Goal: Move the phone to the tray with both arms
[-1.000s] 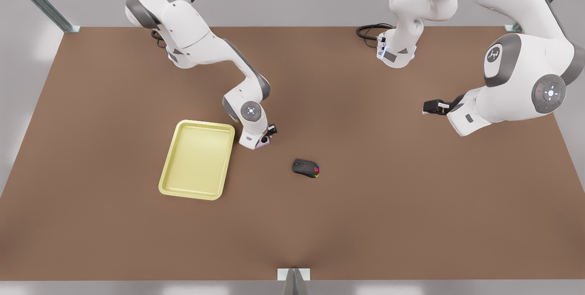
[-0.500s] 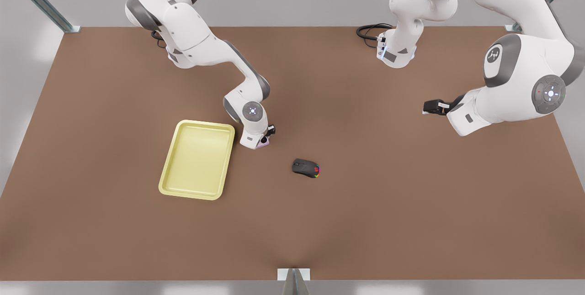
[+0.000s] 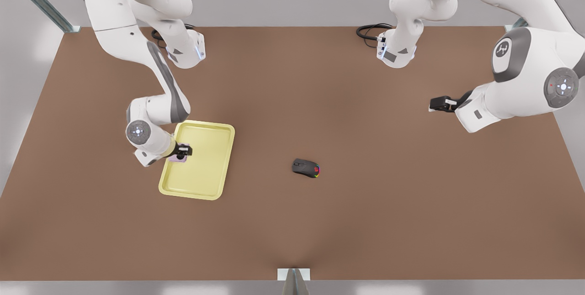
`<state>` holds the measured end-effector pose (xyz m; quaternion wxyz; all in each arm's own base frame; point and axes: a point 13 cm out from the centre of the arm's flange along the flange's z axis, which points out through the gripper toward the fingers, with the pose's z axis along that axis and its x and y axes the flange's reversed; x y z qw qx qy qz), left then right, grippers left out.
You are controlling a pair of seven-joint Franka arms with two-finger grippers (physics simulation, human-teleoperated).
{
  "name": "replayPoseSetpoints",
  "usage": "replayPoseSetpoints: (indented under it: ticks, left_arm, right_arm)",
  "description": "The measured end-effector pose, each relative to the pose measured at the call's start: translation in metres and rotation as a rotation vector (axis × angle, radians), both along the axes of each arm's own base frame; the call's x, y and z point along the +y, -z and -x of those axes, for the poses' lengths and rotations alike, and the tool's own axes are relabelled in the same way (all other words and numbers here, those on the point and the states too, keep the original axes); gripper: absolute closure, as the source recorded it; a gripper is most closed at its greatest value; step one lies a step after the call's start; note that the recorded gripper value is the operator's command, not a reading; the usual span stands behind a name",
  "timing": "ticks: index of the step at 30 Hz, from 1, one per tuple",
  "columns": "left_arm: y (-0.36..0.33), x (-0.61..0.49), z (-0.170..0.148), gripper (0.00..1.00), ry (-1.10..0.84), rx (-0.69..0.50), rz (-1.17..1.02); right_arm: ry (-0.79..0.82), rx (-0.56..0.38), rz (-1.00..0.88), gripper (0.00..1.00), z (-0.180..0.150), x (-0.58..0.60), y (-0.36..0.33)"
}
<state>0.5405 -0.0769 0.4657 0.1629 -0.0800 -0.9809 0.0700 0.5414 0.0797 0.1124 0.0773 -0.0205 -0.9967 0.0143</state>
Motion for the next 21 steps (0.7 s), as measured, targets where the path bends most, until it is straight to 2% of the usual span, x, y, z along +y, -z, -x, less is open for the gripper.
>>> replayPoseSetpoints:
  ticks: [3,4,7,11,14,15,17,21]
  left_arm:
    - [-0.003,0.001,0.002,0.0,0.001,-0.001,-0.004]
    - [-0.003,0.001,0.002,0.0,0.0,0.0,-0.005]
    - [-0.004,0.002,0.004,0.0,-0.001,0.004,-0.007]
    - [-0.006,0.016,0.008,0.0,-0.005,0.01,-0.064]
    - [-0.008,0.025,0.01,0.0,-0.014,0.011,-0.097]
    - [-0.007,0.028,0.01,0.0,-0.016,0.011,-0.107]
    - [-0.005,0.031,0.008,0.0,-0.02,0.007,-0.122]
    - [-0.005,0.037,0.01,0.0,-0.032,-0.008,-0.134]
  right_arm:
    - [-0.041,0.047,-0.021,0.25,0.014,0.015,0.034]
    - [-0.05,0.054,-0.026,0.0,0.016,0.017,0.043]
    - [-0.054,0.037,-0.034,0.0,0.008,0.011,0.045]
    - [-0.015,-0.083,-0.037,0.0,-0.058,-0.022,-0.035]
    - [-0.008,-0.271,-0.041,0.0,-0.143,-0.033,-0.193]
    - [-0.01,-0.312,-0.041,0.0,-0.154,-0.034,-0.242]
    - [-0.02,-0.331,-0.03,0.0,-0.132,-0.038,-0.31]
    - [-0.036,-0.201,-0.018,0.0,-0.062,-0.04,-0.316]
